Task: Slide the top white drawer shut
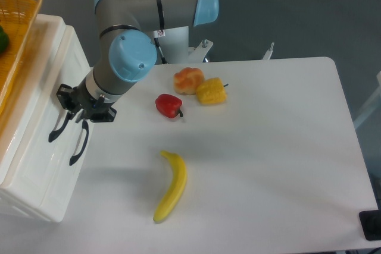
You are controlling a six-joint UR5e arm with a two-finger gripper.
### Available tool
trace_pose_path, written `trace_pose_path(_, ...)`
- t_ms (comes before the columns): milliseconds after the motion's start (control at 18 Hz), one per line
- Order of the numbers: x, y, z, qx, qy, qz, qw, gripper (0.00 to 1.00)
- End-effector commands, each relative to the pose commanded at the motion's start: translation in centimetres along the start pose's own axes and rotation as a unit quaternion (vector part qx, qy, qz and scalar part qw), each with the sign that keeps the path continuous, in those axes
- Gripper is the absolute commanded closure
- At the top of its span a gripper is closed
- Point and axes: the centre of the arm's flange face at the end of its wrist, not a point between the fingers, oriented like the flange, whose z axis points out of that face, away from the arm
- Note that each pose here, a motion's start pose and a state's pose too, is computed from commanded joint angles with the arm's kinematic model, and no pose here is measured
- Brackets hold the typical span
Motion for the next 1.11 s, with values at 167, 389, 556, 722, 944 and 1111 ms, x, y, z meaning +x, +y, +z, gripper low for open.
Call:
trace_pose_path(167, -3.1, -0.2, -2.8, 0.024, -0.013, -0.017, 0.9995, 0.41)
trace_pose_path(389, -8.0, 0.2, -6.1, 0.036, -0.089, -0.036, 0.9948, 0.32)
trace_pose_path(556, -11.5, 1.0, -8.0, 0.054, -0.103, -0.057, 0.9916, 0.32)
trace_pose_path(722, -15.6, 2.3, -10.2, 0.073, -0.116, -0.064, 0.9885, 0.23)
trace_pose_path(944, -18.9, 3.4, -11.5, 0.065, -0.172, -0.079, 0.9799, 0.22)
trace_pose_path(1111, -21.7, 4.1, -11.8, 0.058, -0.195, -0.094, 0.9745, 0.22)
